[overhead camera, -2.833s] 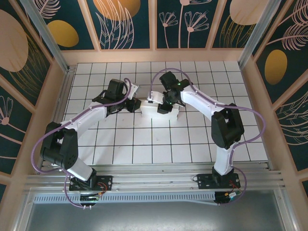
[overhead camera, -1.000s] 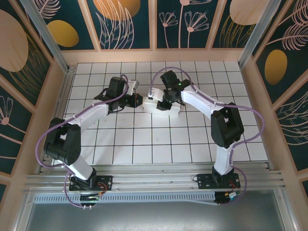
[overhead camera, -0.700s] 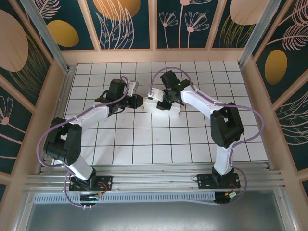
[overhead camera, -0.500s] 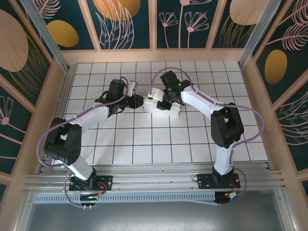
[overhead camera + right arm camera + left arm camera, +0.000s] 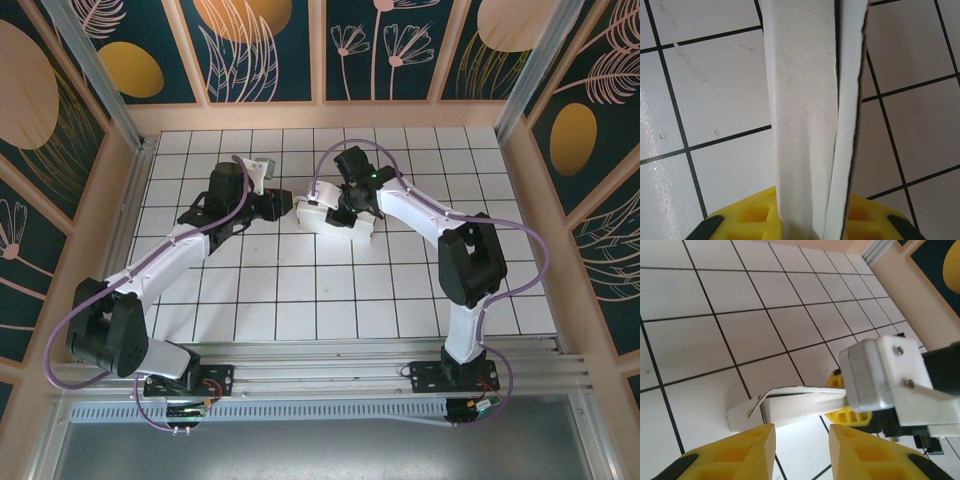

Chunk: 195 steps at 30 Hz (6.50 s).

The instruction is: Fold the paper box

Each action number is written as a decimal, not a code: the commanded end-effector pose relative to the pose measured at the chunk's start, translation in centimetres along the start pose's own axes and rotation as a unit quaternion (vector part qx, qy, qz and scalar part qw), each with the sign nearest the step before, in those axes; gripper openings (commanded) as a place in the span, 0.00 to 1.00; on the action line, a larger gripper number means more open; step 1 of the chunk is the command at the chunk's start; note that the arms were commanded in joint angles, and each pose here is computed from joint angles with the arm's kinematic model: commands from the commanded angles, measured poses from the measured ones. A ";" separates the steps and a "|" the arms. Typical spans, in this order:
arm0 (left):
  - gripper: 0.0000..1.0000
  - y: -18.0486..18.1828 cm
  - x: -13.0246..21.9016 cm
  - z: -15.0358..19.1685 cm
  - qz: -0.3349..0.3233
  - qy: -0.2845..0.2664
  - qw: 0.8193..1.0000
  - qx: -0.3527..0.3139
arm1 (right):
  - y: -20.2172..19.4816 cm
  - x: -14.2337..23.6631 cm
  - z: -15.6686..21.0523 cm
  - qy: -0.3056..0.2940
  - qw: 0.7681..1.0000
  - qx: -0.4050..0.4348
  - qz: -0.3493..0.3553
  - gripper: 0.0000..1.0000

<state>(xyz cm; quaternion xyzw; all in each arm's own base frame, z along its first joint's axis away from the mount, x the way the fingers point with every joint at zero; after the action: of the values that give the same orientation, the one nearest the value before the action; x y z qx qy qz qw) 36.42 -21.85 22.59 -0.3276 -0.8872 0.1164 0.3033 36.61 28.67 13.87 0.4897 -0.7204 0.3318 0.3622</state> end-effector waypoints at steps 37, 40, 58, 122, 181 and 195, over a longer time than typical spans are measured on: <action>0.34 4.6 -5.4 1.5 -0.030 0.117 0.976 -0.179 | 0.8 -1.7 1.1 0.012 0.999 -0.021 -0.044 0.16; 0.42 4.9 -5.2 1.7 -0.036 0.124 0.974 -0.188 | 0.7 -1.7 1.0 0.013 0.999 -0.020 -0.044 0.16; 0.29 2.6 -6.6 2.5 0.065 0.140 0.970 -0.189 | 0.9 -1.5 1.1 0.016 0.999 -0.023 -0.045 0.15; 0.14 2.1 -5.8 -1.3 0.240 0.176 0.934 -0.197 | 1.1 -1.6 1.0 0.021 0.998 -0.023 -0.048 0.14; 0.00 4.0 -6.9 10.9 0.075 0.189 0.979 0.006 | -1.0 -3.0 1.3 0.031 0.998 -0.048 0.009 0.16; 0.00 4.2 -8.6 12.5 0.064 0.196 0.978 -0.002 | -1.8 -0.6 -2.3 -0.056 0.996 -0.071 -0.004 0.39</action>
<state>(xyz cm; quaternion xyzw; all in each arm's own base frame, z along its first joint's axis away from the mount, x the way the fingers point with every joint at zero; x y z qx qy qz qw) 40.93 -24.28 15.55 -0.4190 -0.8530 0.0657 0.3041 38.41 28.55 14.25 0.4612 -0.7495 0.2821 0.3821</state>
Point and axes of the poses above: each hand's point on the last joint's axis, 136 mm out from that joint toward the fingers, its own x axis back along the fingers, its own y axis along the line the jaws close on, z = x × y, the point moved 2 cm from there along x, back along the fingers, and after that the axes turned 6 degrees about -x, right-handed, at the moved point
